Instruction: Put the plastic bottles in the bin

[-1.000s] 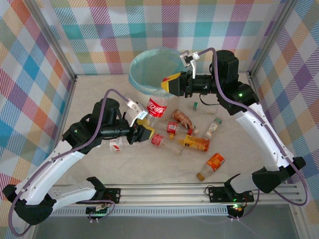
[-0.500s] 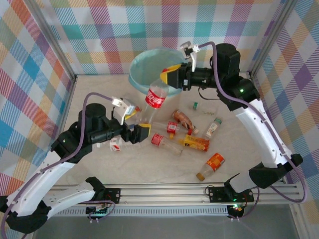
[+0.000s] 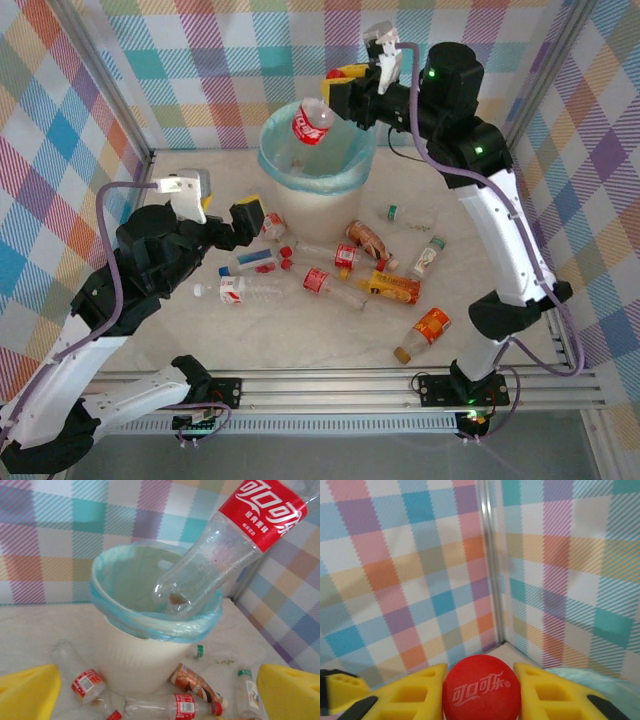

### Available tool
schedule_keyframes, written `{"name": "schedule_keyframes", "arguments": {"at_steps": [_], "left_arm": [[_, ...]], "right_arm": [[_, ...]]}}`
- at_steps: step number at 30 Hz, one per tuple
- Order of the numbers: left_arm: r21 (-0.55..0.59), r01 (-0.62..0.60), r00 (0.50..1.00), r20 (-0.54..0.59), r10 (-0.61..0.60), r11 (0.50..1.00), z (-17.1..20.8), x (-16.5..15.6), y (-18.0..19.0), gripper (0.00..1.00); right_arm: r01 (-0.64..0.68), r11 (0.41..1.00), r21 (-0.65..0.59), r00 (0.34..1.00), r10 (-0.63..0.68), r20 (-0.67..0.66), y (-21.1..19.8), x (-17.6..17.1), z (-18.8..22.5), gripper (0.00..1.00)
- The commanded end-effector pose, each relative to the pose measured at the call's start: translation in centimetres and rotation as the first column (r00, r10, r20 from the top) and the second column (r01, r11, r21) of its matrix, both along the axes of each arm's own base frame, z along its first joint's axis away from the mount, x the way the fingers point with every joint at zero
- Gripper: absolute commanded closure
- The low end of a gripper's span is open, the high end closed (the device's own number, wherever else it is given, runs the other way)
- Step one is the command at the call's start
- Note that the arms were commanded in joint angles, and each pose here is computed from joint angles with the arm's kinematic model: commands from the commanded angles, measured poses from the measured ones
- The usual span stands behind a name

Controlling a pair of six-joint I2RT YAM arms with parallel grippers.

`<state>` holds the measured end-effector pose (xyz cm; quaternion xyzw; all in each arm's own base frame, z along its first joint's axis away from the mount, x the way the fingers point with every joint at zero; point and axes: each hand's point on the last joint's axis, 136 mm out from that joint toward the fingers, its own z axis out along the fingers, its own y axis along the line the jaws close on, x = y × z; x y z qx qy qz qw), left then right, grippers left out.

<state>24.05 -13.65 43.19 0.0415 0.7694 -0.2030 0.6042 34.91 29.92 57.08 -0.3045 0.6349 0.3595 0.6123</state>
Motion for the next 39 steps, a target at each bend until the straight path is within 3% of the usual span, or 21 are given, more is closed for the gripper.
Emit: {"name": "schedule_keyframes", "arguments": {"at_steps": [1, 9, 14, 21, 39], "left_arm": [[0.001, -0.077, 0.997, -0.022, 0.077, 0.997, -0.1, 0.5, 1.0, 0.00], [0.072, -0.063, 0.996, -0.061, 0.068, 0.995, -1.7, 1.8, -0.2, 0.00], [0.112, -0.063, 0.993, -0.096, 0.074, 0.992, -3.4, 2.7, -0.9, 0.00], [0.124, -0.096, 0.983, -0.145, 0.114, 0.988, -5.5, 2.9, -0.5, 0.00], [0.144, -0.152, 0.965, -0.191, 0.179, 0.978, -8.3, 2.3, 1.2, 0.00]], "right_arm": [[0.113, 0.993, -0.021, 0.991, -0.111, 0.081, -0.8, 2.0, 1.0, 0.99], [0.247, 0.963, -0.108, 0.963, -0.231, 0.140, -0.3, 7.5, -2.0, 1.00], [0.275, 0.942, -0.191, 0.960, -0.260, 0.104, 0.5, 10.2, -5.8, 1.00], [0.251, 0.917, -0.309, 0.967, -0.252, 0.035, 2.0, 13.0, -11.9, 1.00], [0.127, 0.872, -0.473, 0.962, -0.225, -0.156, 4.6, 16.8, -24.8, 0.94]]}}
